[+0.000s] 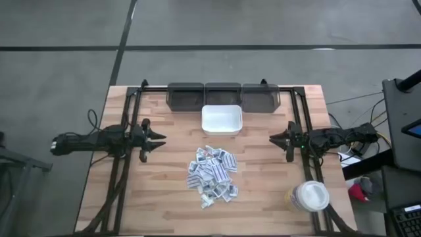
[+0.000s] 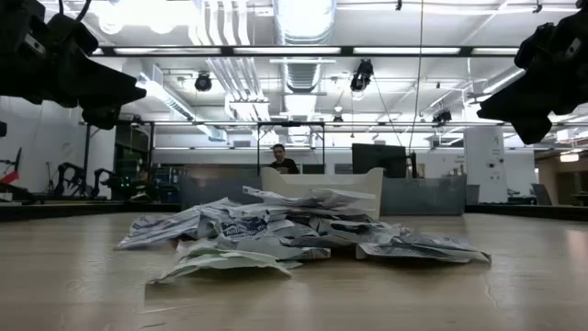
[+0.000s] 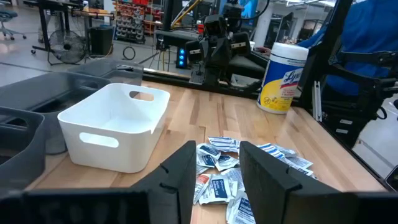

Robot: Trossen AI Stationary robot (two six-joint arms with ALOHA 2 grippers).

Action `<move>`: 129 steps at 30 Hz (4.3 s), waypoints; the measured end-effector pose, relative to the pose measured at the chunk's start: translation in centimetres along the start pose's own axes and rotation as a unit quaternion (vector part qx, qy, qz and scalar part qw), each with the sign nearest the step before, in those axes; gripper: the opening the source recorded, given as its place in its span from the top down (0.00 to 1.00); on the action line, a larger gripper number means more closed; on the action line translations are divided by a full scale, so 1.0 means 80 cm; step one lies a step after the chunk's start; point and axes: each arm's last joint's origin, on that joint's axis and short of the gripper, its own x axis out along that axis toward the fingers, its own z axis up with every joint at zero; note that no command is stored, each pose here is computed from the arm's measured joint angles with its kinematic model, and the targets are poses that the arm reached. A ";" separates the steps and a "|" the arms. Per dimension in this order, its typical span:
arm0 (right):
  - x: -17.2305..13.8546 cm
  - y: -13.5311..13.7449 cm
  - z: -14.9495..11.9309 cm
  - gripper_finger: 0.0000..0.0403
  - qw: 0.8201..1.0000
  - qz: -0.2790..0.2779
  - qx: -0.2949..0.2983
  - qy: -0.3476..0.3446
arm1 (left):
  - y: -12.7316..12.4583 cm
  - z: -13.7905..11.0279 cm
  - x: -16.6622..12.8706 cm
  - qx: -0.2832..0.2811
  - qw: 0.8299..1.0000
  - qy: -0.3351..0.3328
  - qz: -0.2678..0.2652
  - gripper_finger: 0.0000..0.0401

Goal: Pick & Place First Aid Supplies

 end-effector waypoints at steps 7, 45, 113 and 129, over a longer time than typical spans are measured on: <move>0.000 0.000 0.000 0.78 1.000 0.000 0.000 0.000 | 0.000 0.000 0.000 0.000 1.000 0.000 0.000 0.69; 0.000 0.000 0.000 0.79 1.000 0.000 0.000 0.000 | 0.000 0.000 0.000 0.000 1.000 0.000 0.000 0.69; 0.108 0.095 0.063 0.84 0.993 -0.023 0.018 0.117 | 0.006 0.007 -0.001 0.113 0.989 -0.029 0.090 0.69; 0.251 0.170 0.061 0.86 0.907 -0.187 -0.037 0.376 | 0.006 0.007 -0.001 0.113 0.989 -0.029 0.090 0.69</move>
